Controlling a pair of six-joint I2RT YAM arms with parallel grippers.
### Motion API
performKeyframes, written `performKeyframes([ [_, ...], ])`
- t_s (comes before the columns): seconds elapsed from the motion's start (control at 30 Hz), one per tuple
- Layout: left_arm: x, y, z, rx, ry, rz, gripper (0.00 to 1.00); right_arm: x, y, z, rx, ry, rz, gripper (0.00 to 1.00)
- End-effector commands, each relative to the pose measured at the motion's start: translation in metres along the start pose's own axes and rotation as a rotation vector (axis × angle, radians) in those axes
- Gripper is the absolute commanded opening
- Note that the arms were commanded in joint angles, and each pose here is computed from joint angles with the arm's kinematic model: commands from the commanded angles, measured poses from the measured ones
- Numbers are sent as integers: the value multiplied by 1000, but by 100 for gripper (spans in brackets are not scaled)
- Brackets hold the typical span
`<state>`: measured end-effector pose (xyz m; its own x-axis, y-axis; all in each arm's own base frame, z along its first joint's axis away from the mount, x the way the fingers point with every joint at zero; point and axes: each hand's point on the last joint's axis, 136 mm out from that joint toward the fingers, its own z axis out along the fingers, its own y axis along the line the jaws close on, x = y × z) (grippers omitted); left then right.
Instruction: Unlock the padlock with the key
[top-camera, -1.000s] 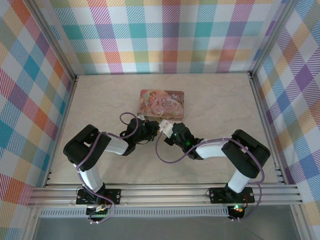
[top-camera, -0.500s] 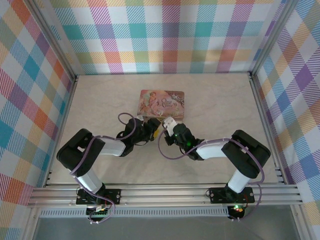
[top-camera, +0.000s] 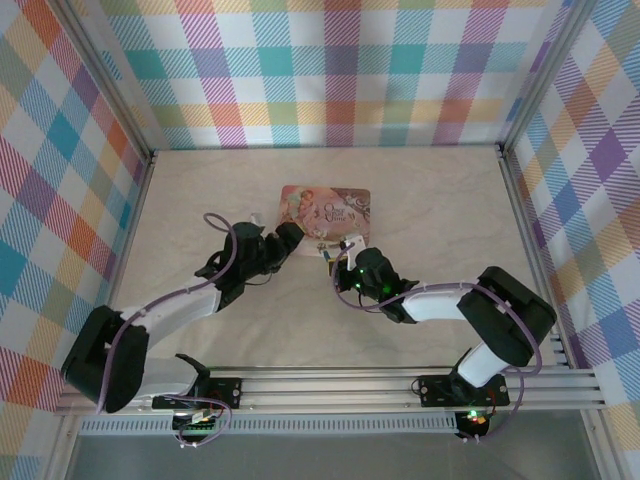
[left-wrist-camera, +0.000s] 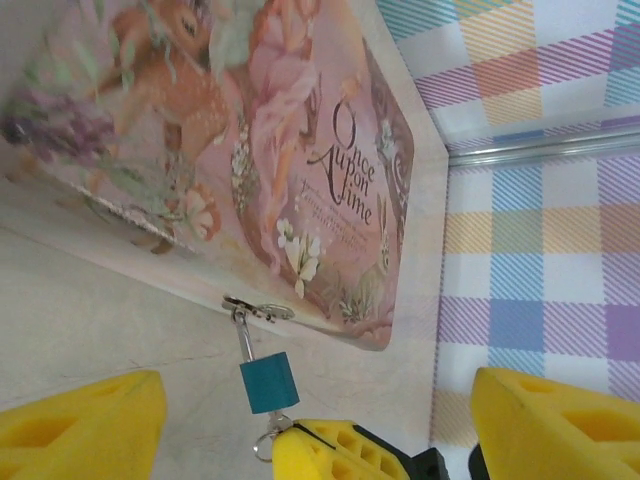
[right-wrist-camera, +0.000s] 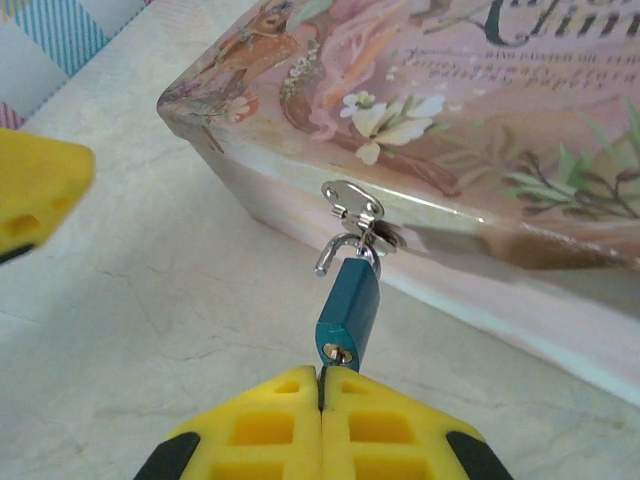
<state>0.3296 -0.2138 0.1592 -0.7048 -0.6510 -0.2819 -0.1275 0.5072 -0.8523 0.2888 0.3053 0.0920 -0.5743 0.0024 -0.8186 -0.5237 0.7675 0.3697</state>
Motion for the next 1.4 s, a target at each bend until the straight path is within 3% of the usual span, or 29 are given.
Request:
performKeyframes([
  [0.0,-9,12,-14,-109,-7,107,80,2,11,-5,-75,24,163,0],
  [0.27,-26,16,-19,-155,-10,131,81,22,-6,-6,-44,117,432,0],
  [0.6,-45,19,0,-176,18,141,82,36,-26,-5,11,136,507,0],
  [0.9,-66,21,22,-213,48,194,83,39,-26,3,-27,146,520,1],
  [1.37,-88,16,29,-233,32,237,84,33,-31,-2,-17,140,469,29],
])
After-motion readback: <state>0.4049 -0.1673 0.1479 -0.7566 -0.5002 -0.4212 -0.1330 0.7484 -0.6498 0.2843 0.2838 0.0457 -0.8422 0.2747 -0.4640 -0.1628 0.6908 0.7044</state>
